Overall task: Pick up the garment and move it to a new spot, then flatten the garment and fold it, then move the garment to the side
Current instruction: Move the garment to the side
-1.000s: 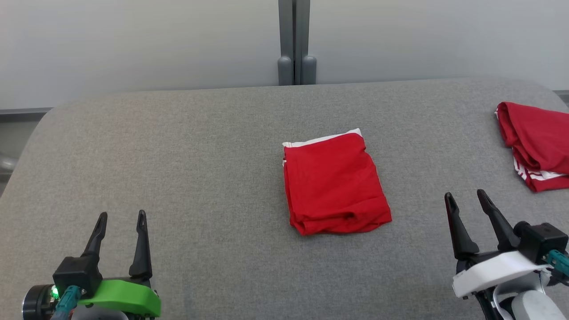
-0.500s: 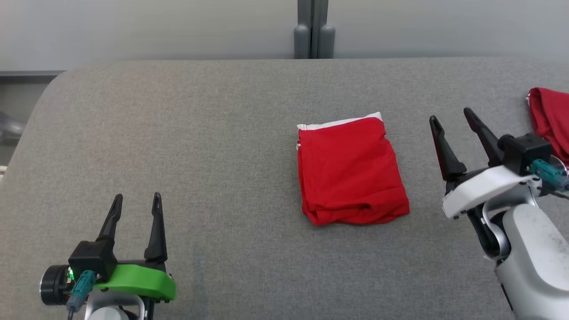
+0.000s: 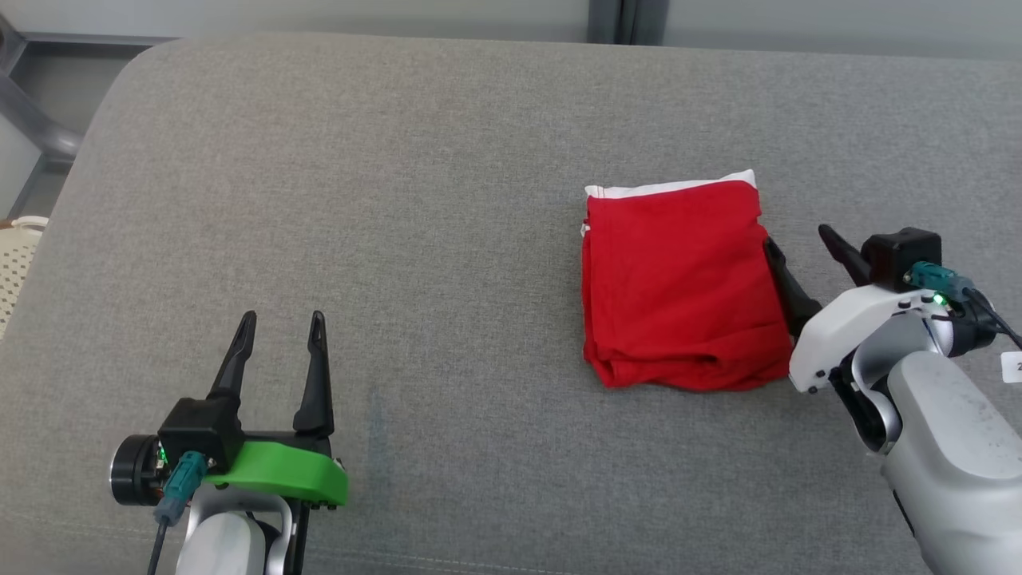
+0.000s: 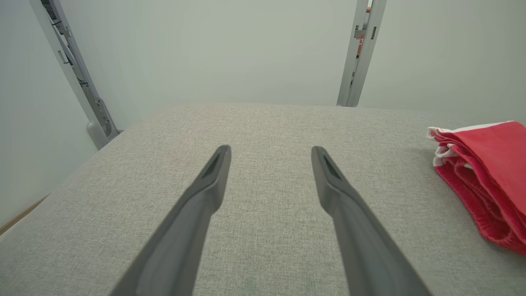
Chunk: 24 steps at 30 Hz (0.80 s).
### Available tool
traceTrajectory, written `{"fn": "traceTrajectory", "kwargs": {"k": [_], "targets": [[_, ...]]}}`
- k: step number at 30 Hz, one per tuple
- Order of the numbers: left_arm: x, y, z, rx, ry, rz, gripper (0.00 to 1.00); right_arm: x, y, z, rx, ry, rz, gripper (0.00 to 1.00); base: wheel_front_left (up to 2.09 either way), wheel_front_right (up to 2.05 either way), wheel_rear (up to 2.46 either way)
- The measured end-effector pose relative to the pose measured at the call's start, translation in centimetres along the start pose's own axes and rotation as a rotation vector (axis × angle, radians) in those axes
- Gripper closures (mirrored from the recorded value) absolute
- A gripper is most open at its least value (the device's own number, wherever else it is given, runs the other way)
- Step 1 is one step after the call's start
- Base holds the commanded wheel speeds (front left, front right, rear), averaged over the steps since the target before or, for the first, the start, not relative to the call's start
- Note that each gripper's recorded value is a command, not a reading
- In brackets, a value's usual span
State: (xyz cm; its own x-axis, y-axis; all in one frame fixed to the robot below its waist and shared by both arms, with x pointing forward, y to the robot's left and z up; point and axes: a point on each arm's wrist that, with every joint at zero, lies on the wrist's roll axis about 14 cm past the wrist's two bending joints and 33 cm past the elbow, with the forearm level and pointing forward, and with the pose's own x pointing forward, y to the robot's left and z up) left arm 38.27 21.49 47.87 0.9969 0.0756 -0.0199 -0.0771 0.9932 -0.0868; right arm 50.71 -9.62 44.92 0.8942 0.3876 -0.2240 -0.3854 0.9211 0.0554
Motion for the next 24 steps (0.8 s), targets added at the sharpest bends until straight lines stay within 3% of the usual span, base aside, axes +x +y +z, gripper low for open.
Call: {"fn": "traceTrajectory", "kwargs": {"k": [11, 12, 13, 14, 18, 24], "targets": [[0.9, -0.1, -1.3, 0.001, 0.035, 0.003, 0.0, 1.0, 1.6, -7.1, 0.065, 0.224, 0.024, 0.0, 0.0, 0.0, 0.0], [0.9, -0.1, -1.3, 0.001, 0.036, 0.003, 0.0, 1.2, 1.8, -7.3, 0.079, 0.23, 0.025, 0.36, 0.0, 0.0, 0.0], [1.0, -0.1, -1.4, 0.001, 0.037, 0.003, 0.0, 1.3, 2.1, -7.4, 0.089, 0.234, 0.029, 0.82, 0.0, 0.0, 0.0], [1.0, -0.1, -1.4, 0.0, 0.037, 0.004, 0.0, 1.4, 2.4, -7.4, 0.106, 0.235, 0.034, 1.0, 0.0, 0.0, 0.0], [1.1, -0.2, -1.3, -0.004, 0.032, 0.002, 0.0, 1.6, 2.9, -7.2, 0.114, 0.229, 0.047, 1.0, 0.0, 0.0, 0.0], [1.7, -0.9, -0.9, -0.019, 0.015, -0.011, 0.0, 2.5, 2.0, -4.9, 0.016, 0.194, 0.073, 1.0, 0.0, 0.0, 0.0]]}}
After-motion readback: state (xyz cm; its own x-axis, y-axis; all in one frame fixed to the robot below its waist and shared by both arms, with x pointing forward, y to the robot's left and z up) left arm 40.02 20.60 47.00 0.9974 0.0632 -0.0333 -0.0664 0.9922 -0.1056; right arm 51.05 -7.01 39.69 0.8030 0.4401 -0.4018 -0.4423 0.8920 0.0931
